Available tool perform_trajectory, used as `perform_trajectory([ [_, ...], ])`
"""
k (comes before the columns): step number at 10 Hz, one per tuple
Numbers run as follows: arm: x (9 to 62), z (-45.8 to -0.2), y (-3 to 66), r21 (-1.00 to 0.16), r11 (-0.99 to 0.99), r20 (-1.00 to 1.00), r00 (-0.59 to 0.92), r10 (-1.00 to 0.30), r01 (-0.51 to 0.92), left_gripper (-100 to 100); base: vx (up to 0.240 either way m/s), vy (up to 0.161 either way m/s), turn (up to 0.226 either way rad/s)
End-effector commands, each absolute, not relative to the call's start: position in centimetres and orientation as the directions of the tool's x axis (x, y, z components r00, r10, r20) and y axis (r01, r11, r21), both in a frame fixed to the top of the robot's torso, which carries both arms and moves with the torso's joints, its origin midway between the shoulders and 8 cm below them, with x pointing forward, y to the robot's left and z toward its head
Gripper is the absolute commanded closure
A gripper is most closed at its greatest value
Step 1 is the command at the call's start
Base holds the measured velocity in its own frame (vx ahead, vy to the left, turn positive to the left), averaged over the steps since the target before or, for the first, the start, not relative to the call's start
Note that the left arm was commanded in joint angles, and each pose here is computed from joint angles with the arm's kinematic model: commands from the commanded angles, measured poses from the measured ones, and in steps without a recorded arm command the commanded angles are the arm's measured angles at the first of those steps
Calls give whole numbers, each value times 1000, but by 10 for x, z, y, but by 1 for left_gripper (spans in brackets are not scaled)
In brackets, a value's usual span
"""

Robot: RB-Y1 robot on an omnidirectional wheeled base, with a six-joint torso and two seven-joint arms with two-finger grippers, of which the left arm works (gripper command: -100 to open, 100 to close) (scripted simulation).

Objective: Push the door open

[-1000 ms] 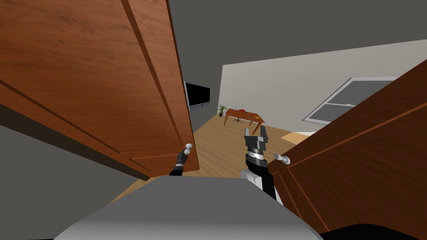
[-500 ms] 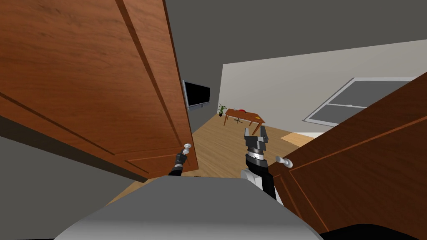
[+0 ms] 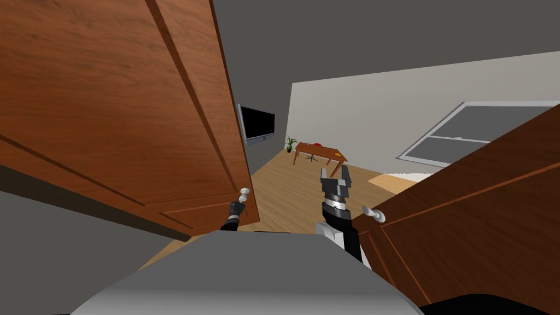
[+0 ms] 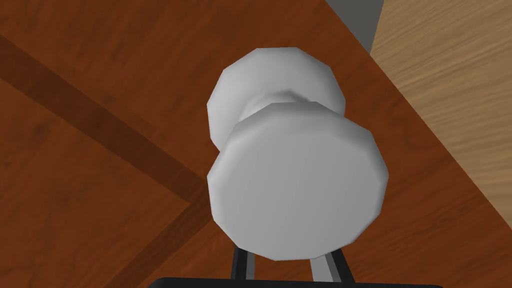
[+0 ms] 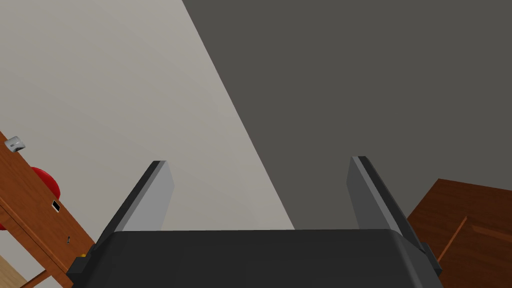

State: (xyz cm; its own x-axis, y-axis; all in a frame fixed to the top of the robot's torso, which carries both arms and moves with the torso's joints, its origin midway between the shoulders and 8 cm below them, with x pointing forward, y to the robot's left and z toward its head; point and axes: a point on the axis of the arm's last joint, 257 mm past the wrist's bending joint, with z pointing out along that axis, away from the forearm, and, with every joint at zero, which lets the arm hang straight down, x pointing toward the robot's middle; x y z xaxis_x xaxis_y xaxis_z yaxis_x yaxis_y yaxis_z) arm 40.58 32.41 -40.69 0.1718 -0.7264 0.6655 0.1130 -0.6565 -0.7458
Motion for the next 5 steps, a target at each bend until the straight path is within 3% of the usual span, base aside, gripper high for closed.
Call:
perform_trajectory([
  [1, 416, -391, 323, -714, -684, 700, 139, -700, 150, 100, 41, -22, 6],
  [5, 416, -391, 333, -618, -764, 786, 135, -603, 185, 100, 40, -27, 0],
])
